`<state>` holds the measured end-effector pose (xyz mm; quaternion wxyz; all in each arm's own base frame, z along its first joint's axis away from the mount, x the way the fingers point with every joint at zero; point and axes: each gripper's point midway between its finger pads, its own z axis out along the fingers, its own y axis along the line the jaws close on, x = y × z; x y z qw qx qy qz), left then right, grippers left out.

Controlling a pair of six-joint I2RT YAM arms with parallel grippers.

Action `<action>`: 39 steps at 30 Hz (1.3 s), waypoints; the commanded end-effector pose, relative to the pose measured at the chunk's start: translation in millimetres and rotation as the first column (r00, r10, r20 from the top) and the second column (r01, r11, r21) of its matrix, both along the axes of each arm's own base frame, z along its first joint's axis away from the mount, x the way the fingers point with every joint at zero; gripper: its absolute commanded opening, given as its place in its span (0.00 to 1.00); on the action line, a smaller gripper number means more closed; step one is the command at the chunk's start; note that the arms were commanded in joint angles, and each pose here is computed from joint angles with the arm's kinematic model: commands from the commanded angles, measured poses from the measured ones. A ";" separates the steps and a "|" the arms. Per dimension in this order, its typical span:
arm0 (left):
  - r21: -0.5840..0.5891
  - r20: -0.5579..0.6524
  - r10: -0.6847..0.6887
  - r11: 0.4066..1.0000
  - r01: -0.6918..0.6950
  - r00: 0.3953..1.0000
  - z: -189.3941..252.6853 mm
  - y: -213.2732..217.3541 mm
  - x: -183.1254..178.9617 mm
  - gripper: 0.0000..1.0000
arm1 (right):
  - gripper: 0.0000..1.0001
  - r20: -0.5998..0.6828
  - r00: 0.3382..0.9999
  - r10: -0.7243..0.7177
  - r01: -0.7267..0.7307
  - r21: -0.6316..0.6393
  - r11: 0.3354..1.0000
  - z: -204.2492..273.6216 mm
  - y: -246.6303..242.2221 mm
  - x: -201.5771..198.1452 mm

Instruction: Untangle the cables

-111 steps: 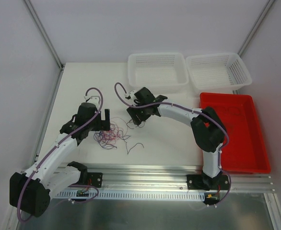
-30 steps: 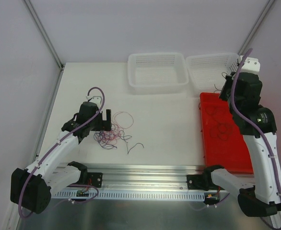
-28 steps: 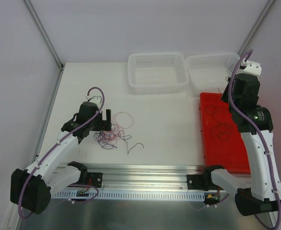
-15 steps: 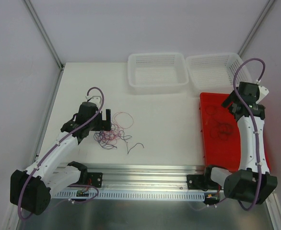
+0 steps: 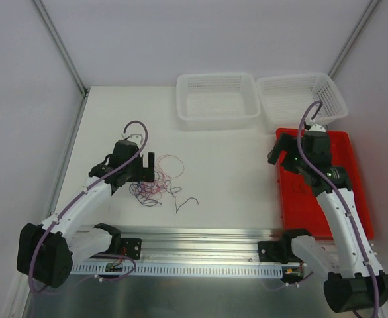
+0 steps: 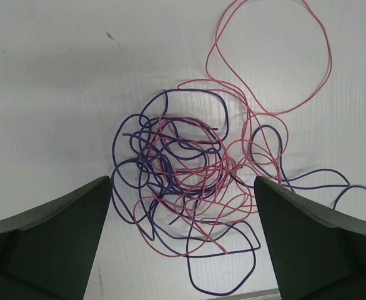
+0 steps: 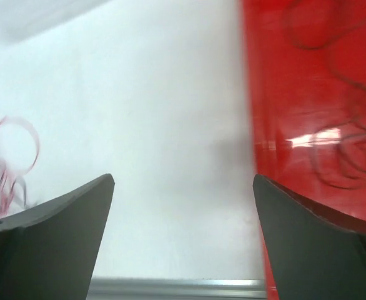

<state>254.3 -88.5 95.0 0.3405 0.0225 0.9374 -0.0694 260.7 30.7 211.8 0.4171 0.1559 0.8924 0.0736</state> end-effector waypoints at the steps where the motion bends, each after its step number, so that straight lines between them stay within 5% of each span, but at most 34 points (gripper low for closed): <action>1: -0.015 -0.022 0.016 1.000 -0.016 1.000 4.2 -2.8 4.0 0.99 | 0.99 0.086 0.962 0.259 -0.266 0.081 0.960 7.5 61.0 -6.5; 14: -0.009 -0.292 0.186 0.980 -0.197 0.938 -37.8 -3.2 -20.5 0.93 | 0.99 0.100 0.730 0.677 -0.682 0.176 0.710 -36.0 216.2 -70.5; 23: -0.073 -0.380 0.242 0.954 -0.289 0.893 -52.4 -15.4 -40.7 0.67 | 0.95 0.076 0.489 0.869 -0.859 0.214 0.465 -73.7 324.8 -120.1; 32: -0.121 -0.340 0.263 0.940 -0.320 0.903 -41.4 -19.8 -40.0 0.49 | 0.88 -0.017 0.461 0.887 -0.873 0.171 0.457 -115.0 373.8 -125.3; 39: -0.132 -0.329 0.279 0.932 -0.337 0.902 -42.1 -19.4 -38.7 0.47 | 0.56 -0.065 0.504 0.861 -0.853 0.119 0.508 -136.4 382.9 -109.2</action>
